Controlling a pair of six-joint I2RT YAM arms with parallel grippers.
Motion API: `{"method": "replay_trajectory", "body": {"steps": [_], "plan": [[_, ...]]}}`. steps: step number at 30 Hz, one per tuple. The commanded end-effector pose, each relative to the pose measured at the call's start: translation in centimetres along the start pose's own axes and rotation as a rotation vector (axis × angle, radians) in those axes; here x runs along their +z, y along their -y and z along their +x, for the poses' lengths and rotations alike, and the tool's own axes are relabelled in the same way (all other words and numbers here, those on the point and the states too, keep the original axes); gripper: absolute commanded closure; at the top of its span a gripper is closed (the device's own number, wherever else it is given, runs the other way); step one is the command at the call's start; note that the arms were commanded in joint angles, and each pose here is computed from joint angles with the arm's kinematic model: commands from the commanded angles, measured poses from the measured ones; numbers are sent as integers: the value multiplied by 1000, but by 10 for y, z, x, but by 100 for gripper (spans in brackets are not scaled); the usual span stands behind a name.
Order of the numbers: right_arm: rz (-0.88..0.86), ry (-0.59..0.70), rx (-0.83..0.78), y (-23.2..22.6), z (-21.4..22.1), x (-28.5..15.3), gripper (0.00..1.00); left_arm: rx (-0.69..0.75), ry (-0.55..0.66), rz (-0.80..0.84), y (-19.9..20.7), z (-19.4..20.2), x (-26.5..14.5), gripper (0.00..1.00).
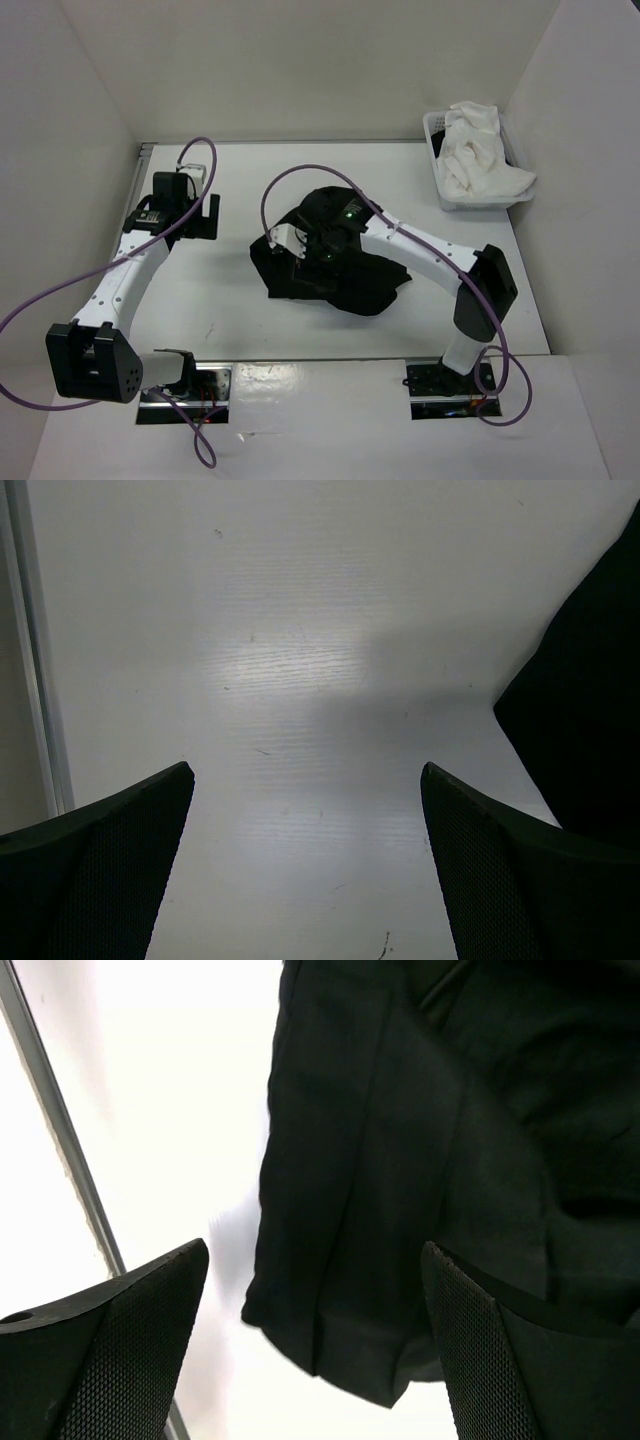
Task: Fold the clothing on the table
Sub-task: Flatten the skirt out
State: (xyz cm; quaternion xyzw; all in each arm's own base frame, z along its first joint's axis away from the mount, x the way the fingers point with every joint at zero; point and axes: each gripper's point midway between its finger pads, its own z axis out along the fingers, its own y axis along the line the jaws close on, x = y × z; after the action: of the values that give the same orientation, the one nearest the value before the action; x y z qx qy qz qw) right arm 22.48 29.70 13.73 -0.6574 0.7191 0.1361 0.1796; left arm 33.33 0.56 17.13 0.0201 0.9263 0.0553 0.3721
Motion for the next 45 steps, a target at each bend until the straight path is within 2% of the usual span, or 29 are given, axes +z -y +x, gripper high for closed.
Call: {"method": "replay_trajectory", "body": {"steps": [1, 6, 10, 19, 27, 32, 37, 45], "plan": [[-19, 76, 18, 6, -26, 11, 11, -32, 39, -50, -9, -13, -6, 0], [-79, 89, 39, 1, -42, 41, 22, -48, 8, -104, -16, -7, 2, 0], [-103, 73, 40, -17, -50, 62, 22, -78, -12, -139, -25, -3, 7, 0], [47, 15, -47, -52, -70, 100, 22, -85, -14, -146, -28, -3, 7, 0], [277, 13, -14, -15, -71, 114, 22, -139, -19, -188, -45, 0, 7, 0], [337, -9, -18, -9, -64, 122, 22, -187, -31, -215, -57, 5, 6, 0], [340, -31, -19, -8, -57, 130, 22, -232, -45, -239, -72, 11, 5, 0], [325, -79, -32, -10, -43, 150, 24, -240, -36, -225, -71, 9, 3, 0]]}}
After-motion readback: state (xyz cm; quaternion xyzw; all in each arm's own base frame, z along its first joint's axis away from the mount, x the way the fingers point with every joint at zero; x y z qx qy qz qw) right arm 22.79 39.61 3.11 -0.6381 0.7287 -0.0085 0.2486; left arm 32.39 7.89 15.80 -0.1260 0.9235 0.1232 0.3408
